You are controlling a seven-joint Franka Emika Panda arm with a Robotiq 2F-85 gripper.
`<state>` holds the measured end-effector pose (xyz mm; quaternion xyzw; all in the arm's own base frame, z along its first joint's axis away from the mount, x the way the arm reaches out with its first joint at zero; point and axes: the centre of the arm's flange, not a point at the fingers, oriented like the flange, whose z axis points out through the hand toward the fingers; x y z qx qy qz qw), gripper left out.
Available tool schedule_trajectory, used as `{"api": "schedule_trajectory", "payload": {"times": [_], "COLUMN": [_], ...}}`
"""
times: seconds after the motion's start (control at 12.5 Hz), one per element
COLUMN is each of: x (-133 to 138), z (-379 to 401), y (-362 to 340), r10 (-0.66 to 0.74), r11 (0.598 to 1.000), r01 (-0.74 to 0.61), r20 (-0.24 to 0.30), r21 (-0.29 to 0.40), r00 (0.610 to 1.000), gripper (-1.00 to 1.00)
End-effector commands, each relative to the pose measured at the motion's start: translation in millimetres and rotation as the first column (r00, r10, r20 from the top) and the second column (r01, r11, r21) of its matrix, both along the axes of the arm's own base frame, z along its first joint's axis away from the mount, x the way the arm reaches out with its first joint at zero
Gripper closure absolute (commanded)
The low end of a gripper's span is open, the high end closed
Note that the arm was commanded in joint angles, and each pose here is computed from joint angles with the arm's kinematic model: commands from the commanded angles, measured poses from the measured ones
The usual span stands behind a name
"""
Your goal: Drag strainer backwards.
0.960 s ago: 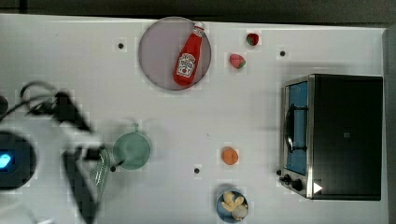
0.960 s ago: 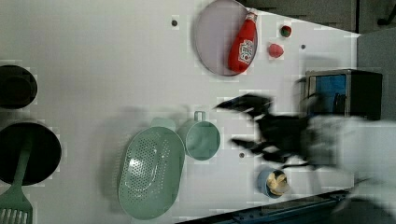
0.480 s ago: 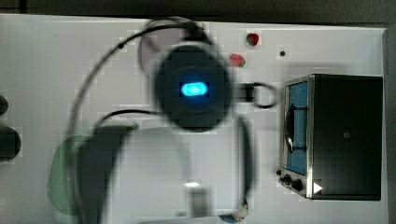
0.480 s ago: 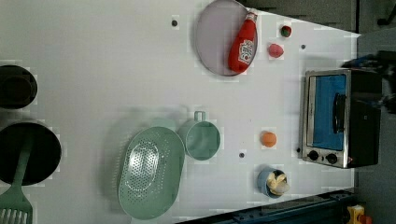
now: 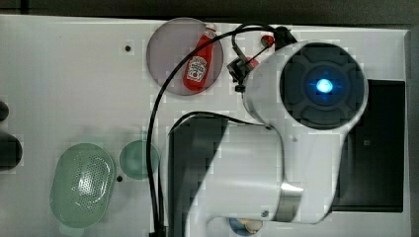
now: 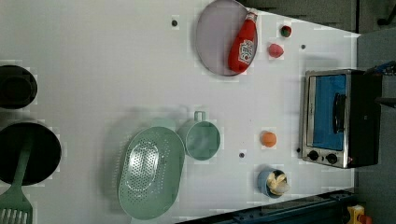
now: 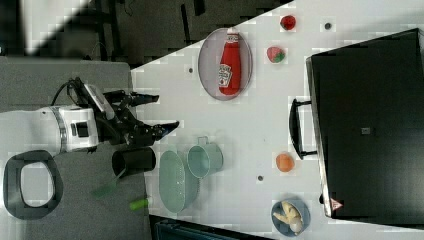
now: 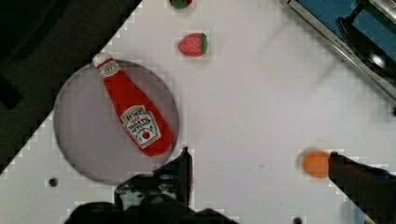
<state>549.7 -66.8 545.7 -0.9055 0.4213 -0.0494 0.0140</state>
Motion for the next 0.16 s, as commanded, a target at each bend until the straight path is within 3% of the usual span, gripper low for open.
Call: {"api": "schedule_trajectory", "payload": {"times": [0.08, 0.16], "x": [4.2, 4.4], "z": [-7.8, -8.5], "y": [57.4, 57.6], "r10": [0.168, 0.168], "r11": [0.985, 0.985], "r01": [-0.169, -0.169], "r20": [-0.019, -0.020], "r21": [-0.030, -0.031], "r00": [0.986, 0.986], "gripper": [-1.00, -1.00]}}
